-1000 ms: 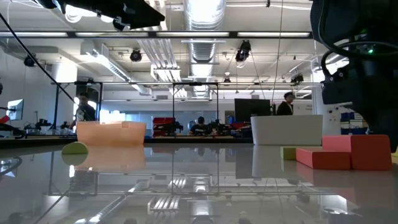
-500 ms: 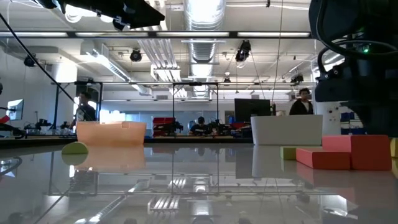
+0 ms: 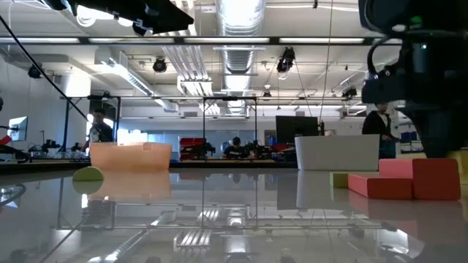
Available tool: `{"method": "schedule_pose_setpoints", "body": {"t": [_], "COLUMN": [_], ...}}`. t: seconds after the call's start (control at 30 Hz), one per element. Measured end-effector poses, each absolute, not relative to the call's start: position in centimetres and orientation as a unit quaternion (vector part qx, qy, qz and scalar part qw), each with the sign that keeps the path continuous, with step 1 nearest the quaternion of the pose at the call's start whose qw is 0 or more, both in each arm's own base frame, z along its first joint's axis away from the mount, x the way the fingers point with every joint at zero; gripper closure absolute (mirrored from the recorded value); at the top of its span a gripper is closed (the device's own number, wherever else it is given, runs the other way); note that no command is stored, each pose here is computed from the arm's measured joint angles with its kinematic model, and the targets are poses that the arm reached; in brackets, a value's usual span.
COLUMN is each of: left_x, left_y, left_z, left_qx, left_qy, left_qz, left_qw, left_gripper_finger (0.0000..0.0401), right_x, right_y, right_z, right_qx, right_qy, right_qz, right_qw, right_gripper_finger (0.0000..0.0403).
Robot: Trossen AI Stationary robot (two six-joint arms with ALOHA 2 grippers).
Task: Sort & place blocks by color
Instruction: Put the left yellow rectangular block into the blue basket
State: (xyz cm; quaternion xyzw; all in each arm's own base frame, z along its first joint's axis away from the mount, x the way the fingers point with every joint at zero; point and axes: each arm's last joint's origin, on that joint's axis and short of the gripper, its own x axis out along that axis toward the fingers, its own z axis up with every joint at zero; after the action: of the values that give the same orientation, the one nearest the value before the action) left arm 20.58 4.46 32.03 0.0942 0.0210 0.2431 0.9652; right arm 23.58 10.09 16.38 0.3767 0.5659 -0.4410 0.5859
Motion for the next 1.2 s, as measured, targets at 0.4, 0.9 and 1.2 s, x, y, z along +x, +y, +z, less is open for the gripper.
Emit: {"method": "schedule_pose_setpoints", "body": {"t": [0.4, 0.9, 1.2], "left_x": [20.9, 22.1, 23.5], "left_y": [4.3, 2.3, 0.8], "left_z": [31.6, 31.0, 30.4], "left_qx": [0.046, 0.003, -0.009], "left_qy": [0.020, 0.018, 0.017], "left_qz": [0.237, 0.184, 0.149], "left_qw": [0.970, 0.983, 0.989], "left_gripper_finger": [0.0218, 0.0218, 0.0218], "right_x": [23.8, 24.6, 27.8], "right_y": [9.2, 5.4, 3.5], "right_z": [18.9, 23.7, 24.8], "right_qx": [0.257, 0.048, -0.028], "right_qy": [0.500, 0.366, 0.298], "right_qz": [-0.406, -0.362, -0.222], "right_qw": [0.721, 0.856, 0.928], "right_gripper_finger": [0.0357, 0.0358, 0.0358]}}
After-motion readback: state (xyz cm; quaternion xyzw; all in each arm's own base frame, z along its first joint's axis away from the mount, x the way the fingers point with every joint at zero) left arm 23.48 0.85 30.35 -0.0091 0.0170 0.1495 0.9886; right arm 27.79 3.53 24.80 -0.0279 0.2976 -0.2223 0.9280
